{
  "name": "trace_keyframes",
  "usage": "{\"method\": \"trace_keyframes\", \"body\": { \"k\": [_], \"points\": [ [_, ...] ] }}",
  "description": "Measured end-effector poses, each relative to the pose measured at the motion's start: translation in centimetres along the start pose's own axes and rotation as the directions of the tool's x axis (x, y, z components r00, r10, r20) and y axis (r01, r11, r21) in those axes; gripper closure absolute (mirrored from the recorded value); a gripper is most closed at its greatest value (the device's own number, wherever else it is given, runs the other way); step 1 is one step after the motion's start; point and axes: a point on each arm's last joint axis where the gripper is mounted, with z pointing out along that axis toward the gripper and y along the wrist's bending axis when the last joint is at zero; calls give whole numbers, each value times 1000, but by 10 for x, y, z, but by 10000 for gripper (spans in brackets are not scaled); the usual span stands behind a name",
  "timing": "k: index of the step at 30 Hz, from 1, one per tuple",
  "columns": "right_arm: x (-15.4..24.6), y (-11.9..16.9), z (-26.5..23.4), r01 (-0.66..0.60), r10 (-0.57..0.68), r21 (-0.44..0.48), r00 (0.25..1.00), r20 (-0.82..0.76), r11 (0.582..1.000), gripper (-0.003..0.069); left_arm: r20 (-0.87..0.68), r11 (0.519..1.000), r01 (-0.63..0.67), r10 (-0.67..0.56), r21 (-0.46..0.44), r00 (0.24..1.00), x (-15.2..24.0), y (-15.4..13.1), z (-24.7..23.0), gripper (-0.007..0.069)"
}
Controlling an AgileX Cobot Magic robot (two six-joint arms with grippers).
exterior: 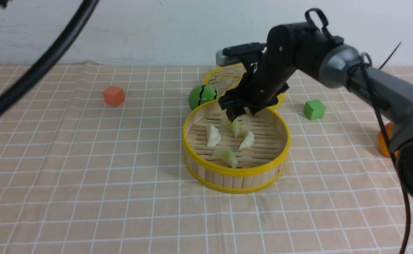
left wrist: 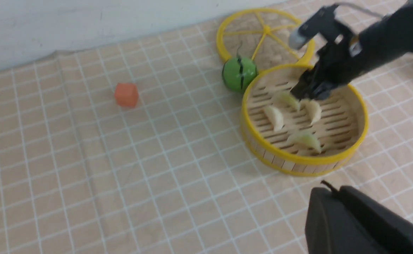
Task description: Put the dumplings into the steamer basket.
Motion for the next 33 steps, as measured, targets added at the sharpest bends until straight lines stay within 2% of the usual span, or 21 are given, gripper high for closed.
{"method": "trace_keyframes", "body": {
  "k": [3, 6, 10, 12, 13, 15, 19, 22, 27, 33],
  "points": [
    [-10, 7, -55, 59, -59, -1, 998, 29, 998, 263, -35, 999, 27, -28, -33, 999, 41, 11, -9, 608],
    [-13, 14, -115, 110, -110, -2, 992, 67, 994, 398, -36, 998, 57, -59, -37, 998, 89, 21, -16, 608],
    [-10, 24, -196, 167, -166, 12, 970, 178, 986, 610, 48, 994, 111, -111, -1, 993, 152, 30, -17, 608],
    [-7, 28, -222, 173, -171, 12, 959, 226, 985, 662, 83, 991, 133, -134, 21, 987, 172, 32, -14, 606],
    [-7, 28, -222, 173, -171, 12, 959, 225, 985, 665, 88, 990, 138, -139, 19, 986, 174, 32, -14, 606],
    [0, 34, -263, 183, -176, 3, 938, 298, 983, 678, 137, 988, 150, -155, 43, 978, 201, 34, -7, 606],
    [21, 45, -313, 195, -165, -43, 912, 376, 980, 678, 171, 988, 143, -152, 61, 974, 226, 35, 4, 602],
    [38, 50, -331, 212, -167, -78, 907, 387, 974, 678, 165, 988, 139, -148, 61, 975, 235, 34, 10, 598],
    [97, 58, -352, 250, -182, -147, 913, 364, 957, 672, 121, 990, 132, -136, 47, 983, 245, 34, 21, 596],
    [173, 57, -371, 231, -147, -118, 863, 484, 966, 669, 98, 991, 128, -131, 39, 987, 250, 33, 26, 589]
  ]
}}
